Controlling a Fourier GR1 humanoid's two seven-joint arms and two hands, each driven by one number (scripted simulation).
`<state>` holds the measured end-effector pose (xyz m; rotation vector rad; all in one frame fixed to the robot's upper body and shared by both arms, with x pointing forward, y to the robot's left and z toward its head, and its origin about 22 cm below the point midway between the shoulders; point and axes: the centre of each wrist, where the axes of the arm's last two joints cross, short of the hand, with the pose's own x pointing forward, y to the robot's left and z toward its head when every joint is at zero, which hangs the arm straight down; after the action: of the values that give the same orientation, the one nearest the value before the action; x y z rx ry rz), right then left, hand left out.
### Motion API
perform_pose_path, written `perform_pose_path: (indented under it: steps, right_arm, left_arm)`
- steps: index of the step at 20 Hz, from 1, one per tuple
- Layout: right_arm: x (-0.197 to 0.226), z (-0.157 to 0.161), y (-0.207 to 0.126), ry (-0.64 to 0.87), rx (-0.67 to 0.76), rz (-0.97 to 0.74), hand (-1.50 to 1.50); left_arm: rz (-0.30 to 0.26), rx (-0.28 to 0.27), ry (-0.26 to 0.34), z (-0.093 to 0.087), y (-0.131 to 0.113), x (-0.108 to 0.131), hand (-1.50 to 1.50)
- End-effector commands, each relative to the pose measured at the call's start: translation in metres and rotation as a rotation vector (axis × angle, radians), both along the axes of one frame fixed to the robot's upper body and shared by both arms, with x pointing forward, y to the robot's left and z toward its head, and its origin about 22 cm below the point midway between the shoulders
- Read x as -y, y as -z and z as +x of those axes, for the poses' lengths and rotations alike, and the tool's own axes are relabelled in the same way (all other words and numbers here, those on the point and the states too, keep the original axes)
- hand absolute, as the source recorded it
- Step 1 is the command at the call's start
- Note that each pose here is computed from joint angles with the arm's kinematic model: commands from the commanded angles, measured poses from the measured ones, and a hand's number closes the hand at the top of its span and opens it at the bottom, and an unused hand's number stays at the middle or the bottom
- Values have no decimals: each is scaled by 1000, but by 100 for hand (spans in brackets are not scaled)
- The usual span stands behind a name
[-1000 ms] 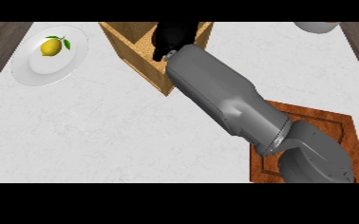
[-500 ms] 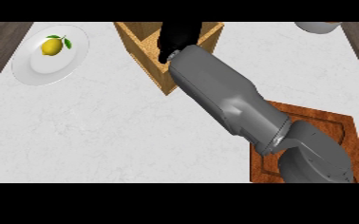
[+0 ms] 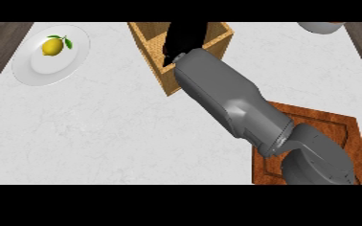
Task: Pick the cupcake from the cutting board and place it in the basket
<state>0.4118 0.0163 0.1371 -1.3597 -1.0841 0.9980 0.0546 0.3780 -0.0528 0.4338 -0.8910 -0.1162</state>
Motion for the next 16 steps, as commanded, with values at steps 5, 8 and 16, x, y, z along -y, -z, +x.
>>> perform_pose_path:
  steps: [5,8,16]
  right_arm:
    - [5,1,8,38,-85,38,150]
    - [10,4,11,87,-125,49,150]
    - [10,5,8,128,-102,107,-150]
  left_arm:
    - [-115,523,146,108,-56,45,0]
    - [-113,518,144,109,-57,44,0]
    - [-116,512,137,107,-54,46,0]
